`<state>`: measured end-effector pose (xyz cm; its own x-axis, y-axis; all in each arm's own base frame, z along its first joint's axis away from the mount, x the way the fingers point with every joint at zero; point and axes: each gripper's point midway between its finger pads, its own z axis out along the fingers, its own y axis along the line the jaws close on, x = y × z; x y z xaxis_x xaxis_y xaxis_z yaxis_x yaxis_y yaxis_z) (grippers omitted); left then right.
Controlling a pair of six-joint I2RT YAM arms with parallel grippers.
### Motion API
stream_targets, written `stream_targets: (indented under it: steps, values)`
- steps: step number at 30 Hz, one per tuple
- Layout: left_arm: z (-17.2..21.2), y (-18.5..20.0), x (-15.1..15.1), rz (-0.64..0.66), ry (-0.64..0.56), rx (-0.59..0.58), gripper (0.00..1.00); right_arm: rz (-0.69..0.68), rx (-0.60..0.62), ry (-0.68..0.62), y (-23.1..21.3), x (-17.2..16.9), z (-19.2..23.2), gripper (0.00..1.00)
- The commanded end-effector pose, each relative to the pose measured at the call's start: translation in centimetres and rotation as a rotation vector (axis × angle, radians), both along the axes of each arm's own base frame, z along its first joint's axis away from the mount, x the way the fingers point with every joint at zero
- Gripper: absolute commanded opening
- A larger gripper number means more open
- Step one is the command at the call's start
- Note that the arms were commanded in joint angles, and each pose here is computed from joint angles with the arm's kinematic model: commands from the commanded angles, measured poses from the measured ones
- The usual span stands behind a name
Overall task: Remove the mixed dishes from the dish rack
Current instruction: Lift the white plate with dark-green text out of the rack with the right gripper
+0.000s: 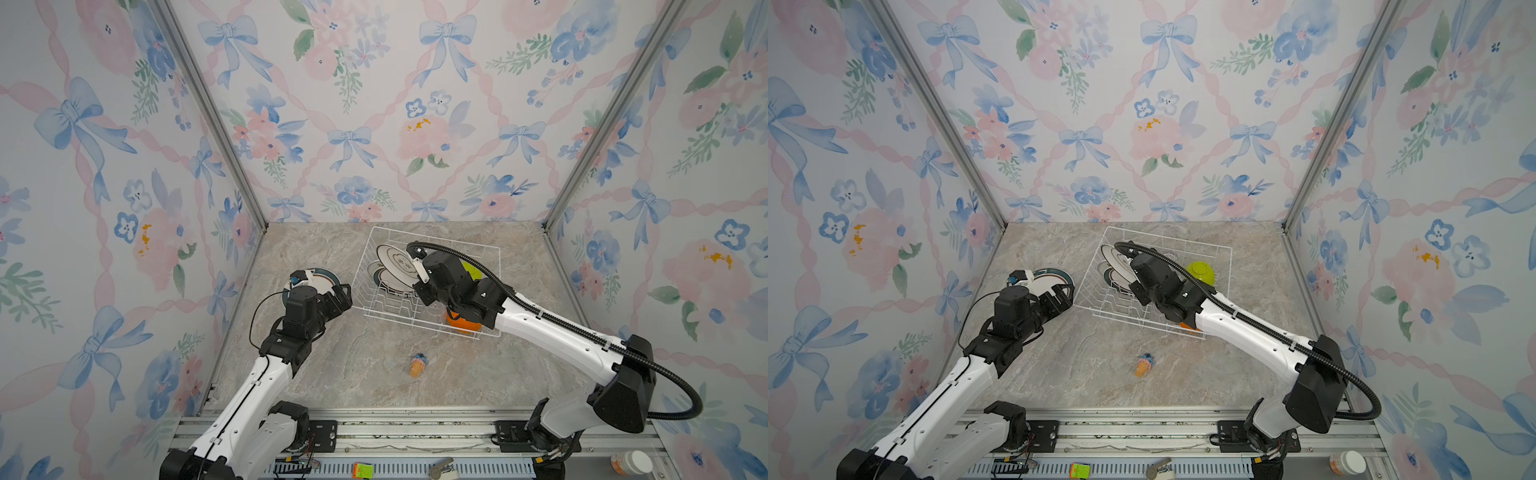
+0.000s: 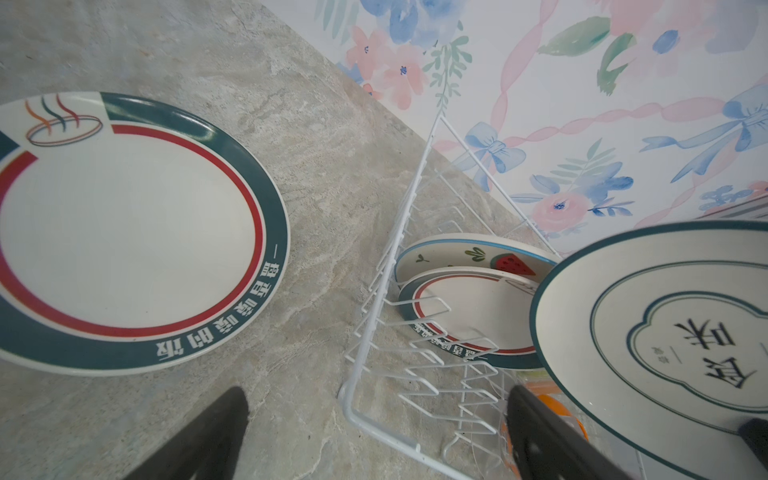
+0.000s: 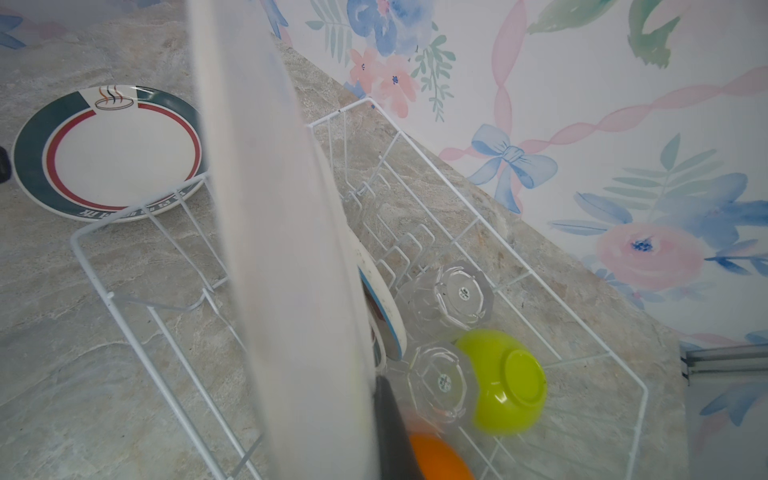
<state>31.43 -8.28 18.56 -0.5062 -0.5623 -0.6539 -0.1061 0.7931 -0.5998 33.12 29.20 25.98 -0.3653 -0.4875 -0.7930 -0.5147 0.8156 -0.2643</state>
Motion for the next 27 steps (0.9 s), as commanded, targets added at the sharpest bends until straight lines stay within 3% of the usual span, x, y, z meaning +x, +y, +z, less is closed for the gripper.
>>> stream_targets:
  steps: [1, 13, 27]
  values:
    - [0.8, -0.3, 0.2, -0.003, -0.011, 0.005, 0.98, -0.045, 0.160, -0.036, -0.5, -0.3, 3.1, 0.00]
    - [1.5, -1.6, 0.1, -0.041, -0.021, -0.015, 0.98, -0.062, 0.401, -0.005, -0.4, -1.7, 4.9, 0.00]
    - [6.2, -2.7, 0.0, -0.076, -0.157, -0.045, 0.98, -0.089, 0.588, -0.009, -0.6, -1.9, 7.8, 0.00]
